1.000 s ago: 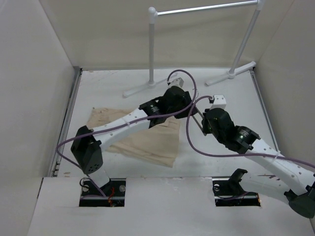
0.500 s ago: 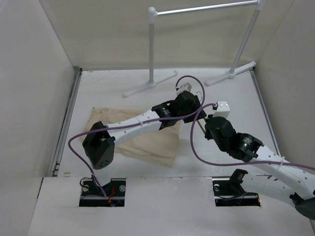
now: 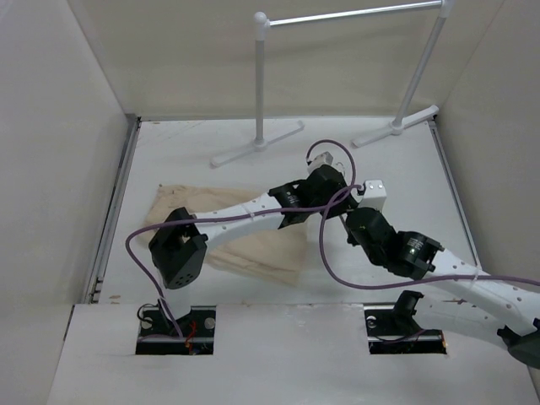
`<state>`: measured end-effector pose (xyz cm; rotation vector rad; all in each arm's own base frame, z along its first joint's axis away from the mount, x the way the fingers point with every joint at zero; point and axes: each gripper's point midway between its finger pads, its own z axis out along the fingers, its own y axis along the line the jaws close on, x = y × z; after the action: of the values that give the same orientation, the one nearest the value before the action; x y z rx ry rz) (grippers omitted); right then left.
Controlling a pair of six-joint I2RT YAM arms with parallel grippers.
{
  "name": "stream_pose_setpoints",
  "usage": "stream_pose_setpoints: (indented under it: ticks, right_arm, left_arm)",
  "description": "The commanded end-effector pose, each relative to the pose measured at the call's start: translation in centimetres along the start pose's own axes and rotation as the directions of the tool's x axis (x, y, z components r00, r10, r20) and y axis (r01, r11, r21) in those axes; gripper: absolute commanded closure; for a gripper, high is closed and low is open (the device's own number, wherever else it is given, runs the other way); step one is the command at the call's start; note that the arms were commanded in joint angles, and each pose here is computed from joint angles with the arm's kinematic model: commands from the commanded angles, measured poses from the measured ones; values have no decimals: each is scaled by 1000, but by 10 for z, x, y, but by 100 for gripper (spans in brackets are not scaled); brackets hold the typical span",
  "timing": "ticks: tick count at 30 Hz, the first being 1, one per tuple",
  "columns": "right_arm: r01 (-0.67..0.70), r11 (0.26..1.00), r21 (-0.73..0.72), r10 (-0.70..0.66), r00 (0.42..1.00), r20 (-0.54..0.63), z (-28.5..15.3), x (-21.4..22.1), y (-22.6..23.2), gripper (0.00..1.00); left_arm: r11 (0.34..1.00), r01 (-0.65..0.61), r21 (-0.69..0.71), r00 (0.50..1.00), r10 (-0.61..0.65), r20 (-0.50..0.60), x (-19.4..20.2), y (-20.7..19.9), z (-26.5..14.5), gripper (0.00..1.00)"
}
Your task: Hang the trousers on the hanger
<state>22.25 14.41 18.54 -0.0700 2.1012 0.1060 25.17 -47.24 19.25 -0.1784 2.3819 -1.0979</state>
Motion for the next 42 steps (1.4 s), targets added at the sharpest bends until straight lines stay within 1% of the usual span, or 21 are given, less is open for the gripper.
stream_pose_setpoints:
  ticks: [1,6,7,10,11,12,16,18,21,23,26,28,30,31,33,34,35,37,42]
  right_arm:
    - [-40,998,-43,41,999,27,-2,-5,16,100]
    - [-24,1000,-16,25,1000,8,-2,5,17,100]
    - [-22,1000,-19,22,1000,4,-2,6,20,100]
    - [-23,999,-48,23,1000,-14,-3,14,29,99]
    - [-26,998,-52,25,999,-22,-4,17,30,96]
    - [-27,998,-57,25,999,-28,-6,20,30,90]
    - [-67,993,-102,61,996,-62,-16,32,28,63]
    - [-118,983,-141,108,991,-79,-26,34,26,53]
    - [-211,958,-192,198,976,-88,-40,31,17,43]
    - [-270,944,-193,257,962,-86,-44,29,5,40]
    - [-346,921,-181,335,938,-88,-41,29,-8,37]
    - [-387,906,-170,372,921,-112,-34,32,-12,38]
    - [-421,889,-183,397,905,-153,-29,36,-8,44]
    - [-437,880,-187,412,897,-161,-27,37,-7,52]
    - [-465,861,-209,438,884,-162,-26,34,-4,73]
    - [-475,852,-221,449,879,-158,-25,31,-3,82]
    - [-479,842,-247,452,877,-160,-24,27,2,88]
    - [-476,827,-300,437,879,-188,-20,23,17,91]
    - [-467,806,-363,422,884,-201,-10,10,48,86]
  left_arm:
    - [998,36,51,999,-35,-8,-1,-19,1,63]
    - [999,48,20,998,-47,-33,12,-4,6,65]
    - [999,51,8,998,-51,-37,15,1,7,68]
    - [998,69,7,997,-69,-36,17,8,8,86]
    - [997,71,13,997,-71,-32,17,8,7,90]
    - [997,74,21,997,-74,-28,16,9,5,93]
    - [996,81,45,997,-81,-8,17,16,-1,98]
    - [994,89,61,996,-90,2,18,20,-5,99]
    - [993,101,65,995,-102,11,20,31,-11,99]
    - [993,102,62,994,-103,17,21,37,-14,100]
    - [993,102,52,995,-103,16,24,46,-21,100]
    - [993,95,67,995,-96,11,26,42,-27,100]
    - [992,82,97,996,-84,9,26,34,-41,100]
    - [992,71,109,997,-73,11,28,32,-48,100]
    - [992,53,115,998,-54,10,34,39,-64,100]
    - [994,50,102,999,-51,12,39,52,-69,100]
    - [995,46,84,999,-48,18,44,66,-72,100]
    - [997,36,63,999,-38,22,56,89,-77,100]
    - [998,15,69,996,-21,84,71,115,-82,100]
